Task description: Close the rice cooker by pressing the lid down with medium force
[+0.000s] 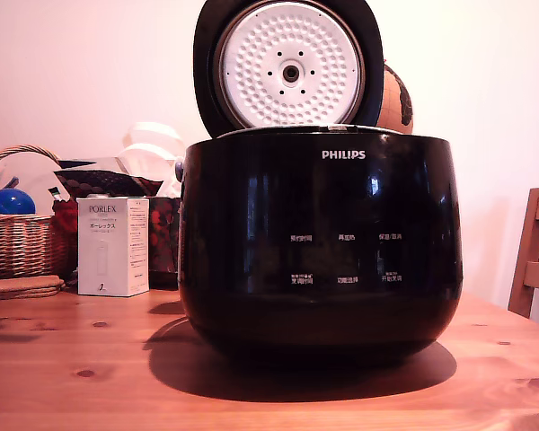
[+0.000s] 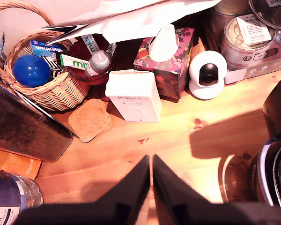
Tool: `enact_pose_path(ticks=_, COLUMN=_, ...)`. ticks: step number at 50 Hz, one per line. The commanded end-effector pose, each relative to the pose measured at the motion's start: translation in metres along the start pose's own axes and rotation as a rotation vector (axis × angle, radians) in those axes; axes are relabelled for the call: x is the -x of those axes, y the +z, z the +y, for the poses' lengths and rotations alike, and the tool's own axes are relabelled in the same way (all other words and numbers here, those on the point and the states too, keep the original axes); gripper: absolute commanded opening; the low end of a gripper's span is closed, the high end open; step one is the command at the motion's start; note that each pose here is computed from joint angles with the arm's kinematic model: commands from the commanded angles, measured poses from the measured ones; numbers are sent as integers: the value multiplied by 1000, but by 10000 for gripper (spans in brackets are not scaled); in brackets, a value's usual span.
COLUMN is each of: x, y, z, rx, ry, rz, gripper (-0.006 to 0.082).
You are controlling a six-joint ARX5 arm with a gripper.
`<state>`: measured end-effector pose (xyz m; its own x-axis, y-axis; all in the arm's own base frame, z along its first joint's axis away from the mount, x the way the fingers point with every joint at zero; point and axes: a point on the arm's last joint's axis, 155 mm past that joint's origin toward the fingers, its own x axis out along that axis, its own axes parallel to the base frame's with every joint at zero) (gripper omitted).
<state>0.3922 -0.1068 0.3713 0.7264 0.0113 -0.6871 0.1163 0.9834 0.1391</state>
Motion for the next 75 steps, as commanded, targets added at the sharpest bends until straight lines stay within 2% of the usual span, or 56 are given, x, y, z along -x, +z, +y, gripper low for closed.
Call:
enact_pose_path(ticks=1, x=-3, y=2, z=0, rx=-27, ry=2, rz=-2, gripper=-23)
enact_pose_path(ticks=15, x=-3, y=3, z=-12, rx=-16, ry=-64, rz=-4, gripper=-23)
enact_pose_path(ticks=25, x=0, y=34, z=-26, rx=9, ry=-147, rz=-124, gripper=-23)
enact_pose_path(ticks=26, x=1, y=37, z=-27, rx=-34, ry=-151, rz=-139, gripper=-24)
enact_pose_path(ticks=29, x=3, y=43, z=-36, rx=-53, ry=-197, rz=-165, gripper=-24)
enact_pose_path(ticks=35, x=8, y=55, z=-52, rx=-56, ry=-290, rz=-214, gripper=-24)
enact_pose_path(ticks=46, x=18, y=77, z=-62, rx=-50, ry=-423, rz=-305, gripper=-24)
enact_pose_path(ticks=55, x=9, y=86, z=-64, rx=-41, ry=-481, rz=-328, gripper=-24)
enact_pose_path(ticks=65, x=7, y=102, z=-71, rx=-13, ry=-635, rz=-377, gripper=-24)
enact_pose_path(ticks=75, x=-18, y=107, z=-75, rx=32, ry=-755, rz=-359, gripper=-24)
